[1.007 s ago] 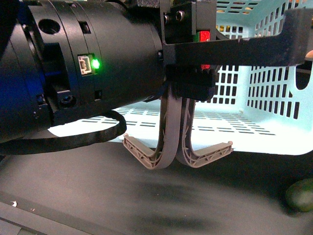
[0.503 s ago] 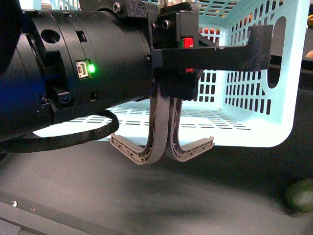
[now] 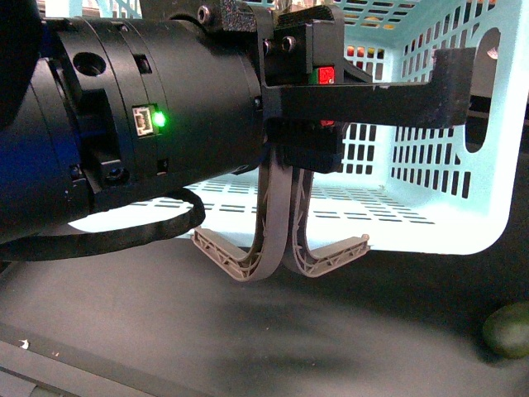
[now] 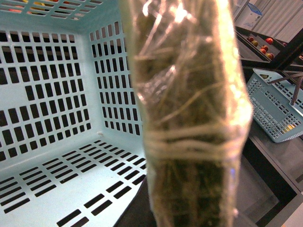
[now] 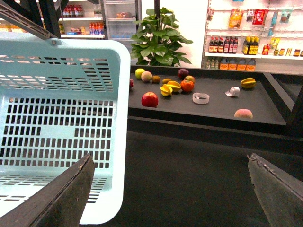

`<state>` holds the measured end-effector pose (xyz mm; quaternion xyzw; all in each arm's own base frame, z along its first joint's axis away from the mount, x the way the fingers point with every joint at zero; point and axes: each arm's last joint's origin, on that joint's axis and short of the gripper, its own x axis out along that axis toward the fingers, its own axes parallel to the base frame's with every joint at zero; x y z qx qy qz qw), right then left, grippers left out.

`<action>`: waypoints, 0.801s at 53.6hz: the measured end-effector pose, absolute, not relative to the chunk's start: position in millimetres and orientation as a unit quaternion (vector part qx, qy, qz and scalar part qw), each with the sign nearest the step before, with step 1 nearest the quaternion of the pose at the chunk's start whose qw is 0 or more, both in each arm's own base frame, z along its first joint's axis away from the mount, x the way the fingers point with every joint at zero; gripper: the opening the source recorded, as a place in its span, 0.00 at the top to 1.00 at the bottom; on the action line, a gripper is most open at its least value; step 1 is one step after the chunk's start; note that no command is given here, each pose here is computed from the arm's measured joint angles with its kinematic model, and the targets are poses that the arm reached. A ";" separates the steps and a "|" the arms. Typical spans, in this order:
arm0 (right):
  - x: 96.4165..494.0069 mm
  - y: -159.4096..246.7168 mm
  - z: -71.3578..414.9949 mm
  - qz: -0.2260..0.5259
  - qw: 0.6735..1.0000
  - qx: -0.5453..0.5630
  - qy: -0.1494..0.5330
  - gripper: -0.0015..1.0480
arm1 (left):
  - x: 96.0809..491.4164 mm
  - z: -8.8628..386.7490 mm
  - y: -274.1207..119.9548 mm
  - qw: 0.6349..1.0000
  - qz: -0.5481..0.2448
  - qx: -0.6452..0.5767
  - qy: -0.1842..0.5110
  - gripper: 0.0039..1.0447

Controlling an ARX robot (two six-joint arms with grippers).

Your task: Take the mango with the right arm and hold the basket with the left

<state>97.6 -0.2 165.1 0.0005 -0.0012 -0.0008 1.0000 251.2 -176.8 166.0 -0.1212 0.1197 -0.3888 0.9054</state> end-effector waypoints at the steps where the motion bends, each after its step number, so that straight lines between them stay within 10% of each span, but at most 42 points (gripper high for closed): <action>1: 97.6 -0.2 165.1 -0.001 1.000 0.000 -0.001 0.08 | 251.2 166.0 -176.8 0.905 -0.389 -0.121 0.120 0.94; 43: 97.6 -0.2 165.1 -0.001 1.000 0.000 -0.001 0.08 | 251.2 166.0 -176.8 0.905 -0.389 -0.121 0.120 0.94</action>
